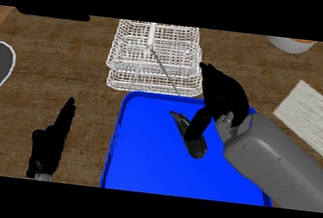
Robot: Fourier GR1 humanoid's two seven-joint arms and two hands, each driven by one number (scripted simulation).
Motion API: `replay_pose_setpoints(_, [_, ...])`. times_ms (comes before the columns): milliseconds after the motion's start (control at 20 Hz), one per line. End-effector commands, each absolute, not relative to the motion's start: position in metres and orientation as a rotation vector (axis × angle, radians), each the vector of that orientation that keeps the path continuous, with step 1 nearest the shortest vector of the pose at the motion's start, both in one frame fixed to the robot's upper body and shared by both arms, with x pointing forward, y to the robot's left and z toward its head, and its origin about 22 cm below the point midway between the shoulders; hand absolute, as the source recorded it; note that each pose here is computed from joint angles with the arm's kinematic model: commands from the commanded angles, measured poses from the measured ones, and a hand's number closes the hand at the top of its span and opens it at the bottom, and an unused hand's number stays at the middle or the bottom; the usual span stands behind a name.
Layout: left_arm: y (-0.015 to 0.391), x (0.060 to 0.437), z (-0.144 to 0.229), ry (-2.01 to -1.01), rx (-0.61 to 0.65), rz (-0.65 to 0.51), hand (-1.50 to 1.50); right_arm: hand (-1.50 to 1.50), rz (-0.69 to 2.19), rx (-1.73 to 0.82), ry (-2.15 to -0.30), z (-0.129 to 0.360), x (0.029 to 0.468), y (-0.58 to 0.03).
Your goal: Pick the eggplant from the tray and place it in the tiered basket
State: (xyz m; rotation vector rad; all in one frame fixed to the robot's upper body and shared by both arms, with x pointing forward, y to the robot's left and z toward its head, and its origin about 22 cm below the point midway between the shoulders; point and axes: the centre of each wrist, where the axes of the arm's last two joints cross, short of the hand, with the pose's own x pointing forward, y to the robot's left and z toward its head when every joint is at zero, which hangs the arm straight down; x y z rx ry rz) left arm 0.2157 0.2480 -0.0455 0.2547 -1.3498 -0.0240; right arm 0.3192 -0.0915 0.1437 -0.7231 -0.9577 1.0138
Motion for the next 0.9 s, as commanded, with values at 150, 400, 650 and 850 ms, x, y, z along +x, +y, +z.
replay_pose_setpoints(150, [0.260,0.207,-0.053,-1.311,0.260,-0.018,0.00,-1.50,1.124,-0.853,-0.652,0.110,0.327,-0.077])
replay_pose_setpoints(400, [0.252,0.208,-0.055,-1.307,0.265,-0.020,0.00,-1.50,1.114,-0.823,-0.604,0.117,0.332,-0.057])
replay_pose_setpoints(650, [0.241,0.211,-0.058,-1.286,0.241,-0.020,0.00,-1.50,1.131,-0.792,-0.622,0.109,0.326,-0.039])
replay_pose_setpoints(850, [0.250,0.218,-0.058,-1.299,0.250,-0.012,0.00,-1.50,1.185,-0.812,-0.540,0.096,0.326,-0.036])
